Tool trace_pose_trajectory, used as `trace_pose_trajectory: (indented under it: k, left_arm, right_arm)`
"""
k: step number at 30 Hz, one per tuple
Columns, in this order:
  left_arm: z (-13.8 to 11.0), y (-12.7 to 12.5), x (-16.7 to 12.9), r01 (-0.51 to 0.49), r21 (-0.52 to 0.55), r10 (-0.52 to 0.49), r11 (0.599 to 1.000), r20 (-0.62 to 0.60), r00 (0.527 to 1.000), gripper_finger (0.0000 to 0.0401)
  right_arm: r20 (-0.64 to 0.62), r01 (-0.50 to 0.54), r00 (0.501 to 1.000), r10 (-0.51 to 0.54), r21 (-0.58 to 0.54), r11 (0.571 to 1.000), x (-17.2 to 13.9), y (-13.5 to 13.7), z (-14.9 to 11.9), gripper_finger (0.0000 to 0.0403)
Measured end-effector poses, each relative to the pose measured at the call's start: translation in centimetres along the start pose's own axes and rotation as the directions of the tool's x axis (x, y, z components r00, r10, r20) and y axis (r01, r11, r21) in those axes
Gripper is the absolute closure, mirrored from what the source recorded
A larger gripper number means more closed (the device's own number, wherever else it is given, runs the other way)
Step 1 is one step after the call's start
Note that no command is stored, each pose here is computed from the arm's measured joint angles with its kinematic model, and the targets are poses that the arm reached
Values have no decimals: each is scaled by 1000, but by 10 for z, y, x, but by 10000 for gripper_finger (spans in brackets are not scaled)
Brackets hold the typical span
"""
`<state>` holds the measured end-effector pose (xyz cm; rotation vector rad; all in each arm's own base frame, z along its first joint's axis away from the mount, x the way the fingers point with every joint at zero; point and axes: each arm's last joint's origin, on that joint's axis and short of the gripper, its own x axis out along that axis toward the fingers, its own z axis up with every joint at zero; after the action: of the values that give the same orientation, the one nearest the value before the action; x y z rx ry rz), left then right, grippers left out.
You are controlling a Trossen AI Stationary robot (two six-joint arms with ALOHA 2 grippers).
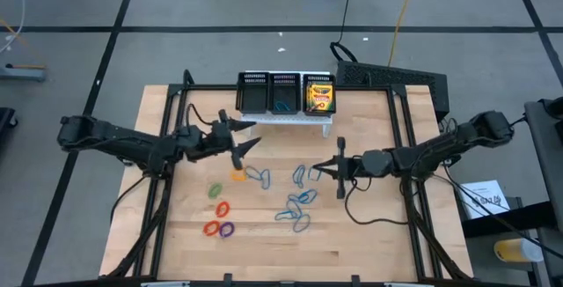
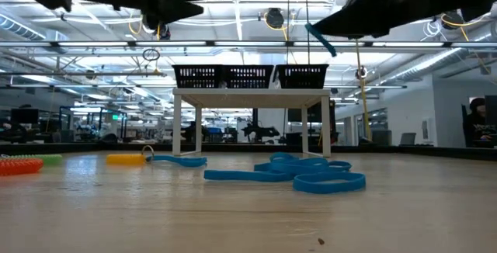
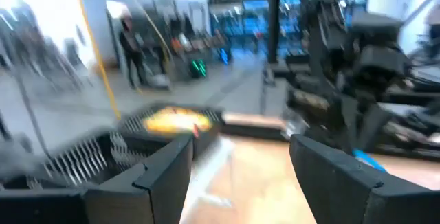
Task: Pick & Place Office Desk Supplies
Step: Put the blue rubber band into the middle black bin
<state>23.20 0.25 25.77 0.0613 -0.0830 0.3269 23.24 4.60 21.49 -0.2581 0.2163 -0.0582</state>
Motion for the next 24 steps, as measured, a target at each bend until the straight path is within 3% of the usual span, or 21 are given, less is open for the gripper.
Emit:
trace_pose_trajectory:
  k: [5, 9, 12, 19, 24]
  left_arm:
    - [-1, 0, 12, -68, 122, 54, 990, 119, 991, 146]
    - [-1, 6, 17, -109, 114, 89, 988, 164, 982, 146]
    - [-2, 13, 19, -125, 62, 114, 990, 159, 981, 146]
    - [-5, 16, 27, 13, -74, -1, 997, 161, 987, 146]
    - [-7, 3, 43, 77, -72, -66, 994, 146, 987, 146]
  right_arm:
    - [-13, 60, 998, -60, -13, 998, 3, -14, -3, 403]
    - [6, 109, 994, -109, -13, 994, 6, -29, -3, 403]
    - [44, 88, 995, -88, 0, 996, 7, -39, -1, 403]
    - [153, 6, 988, -4, -12, 1000, 8, -55, 3, 403]
    - [231, -76, 970, 81, -30, 997, 7, -57, 8, 403]
